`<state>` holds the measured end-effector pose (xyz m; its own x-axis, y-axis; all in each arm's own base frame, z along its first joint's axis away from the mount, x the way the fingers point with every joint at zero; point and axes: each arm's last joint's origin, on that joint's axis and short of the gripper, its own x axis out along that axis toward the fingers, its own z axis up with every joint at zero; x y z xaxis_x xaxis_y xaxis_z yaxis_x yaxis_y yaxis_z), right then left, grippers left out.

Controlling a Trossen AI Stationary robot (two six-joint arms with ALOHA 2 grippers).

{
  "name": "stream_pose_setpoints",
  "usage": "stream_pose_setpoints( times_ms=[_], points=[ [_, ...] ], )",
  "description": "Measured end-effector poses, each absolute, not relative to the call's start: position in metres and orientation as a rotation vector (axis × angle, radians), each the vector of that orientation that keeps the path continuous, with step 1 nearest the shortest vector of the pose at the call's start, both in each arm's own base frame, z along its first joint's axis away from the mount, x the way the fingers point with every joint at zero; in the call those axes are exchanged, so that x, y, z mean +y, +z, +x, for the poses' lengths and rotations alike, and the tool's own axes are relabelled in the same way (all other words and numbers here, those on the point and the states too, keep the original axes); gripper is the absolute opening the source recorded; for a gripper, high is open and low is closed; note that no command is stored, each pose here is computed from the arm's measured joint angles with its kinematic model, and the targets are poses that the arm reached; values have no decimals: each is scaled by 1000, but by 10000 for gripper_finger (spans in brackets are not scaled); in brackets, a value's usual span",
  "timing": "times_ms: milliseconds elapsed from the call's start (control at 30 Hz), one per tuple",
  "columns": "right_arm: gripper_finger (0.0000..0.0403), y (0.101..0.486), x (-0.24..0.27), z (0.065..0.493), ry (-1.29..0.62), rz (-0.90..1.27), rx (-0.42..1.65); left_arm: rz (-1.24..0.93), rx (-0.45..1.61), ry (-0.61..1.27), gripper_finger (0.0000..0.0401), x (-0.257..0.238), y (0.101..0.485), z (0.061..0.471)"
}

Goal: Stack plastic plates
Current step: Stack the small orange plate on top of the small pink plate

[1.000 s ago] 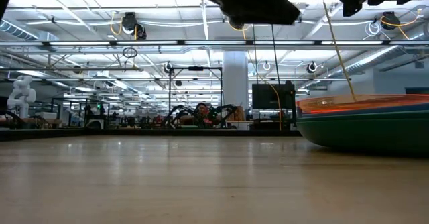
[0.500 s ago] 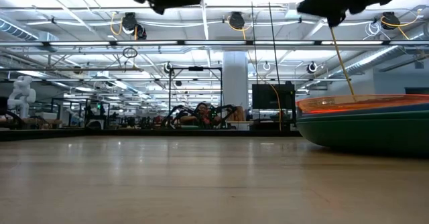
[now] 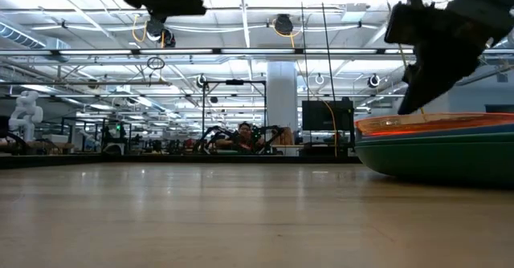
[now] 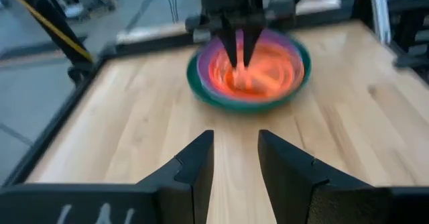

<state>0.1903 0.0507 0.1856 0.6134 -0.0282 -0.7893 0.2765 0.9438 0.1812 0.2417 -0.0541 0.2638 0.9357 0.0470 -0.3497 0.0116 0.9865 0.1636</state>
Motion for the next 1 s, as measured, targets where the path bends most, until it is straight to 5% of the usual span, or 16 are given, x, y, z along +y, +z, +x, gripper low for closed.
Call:
stream_pose_setpoints(
  times_ms=[467, 1000],
  points=[
    [86, 171, 46, 174, -320, 311, 1104, 140, 477, 11, 124, -54, 264, 218],
    [86, 202, 44, 172, -268, 348, 936, 177, 571, 29, 124, -49, 262, 204]
  ],
)
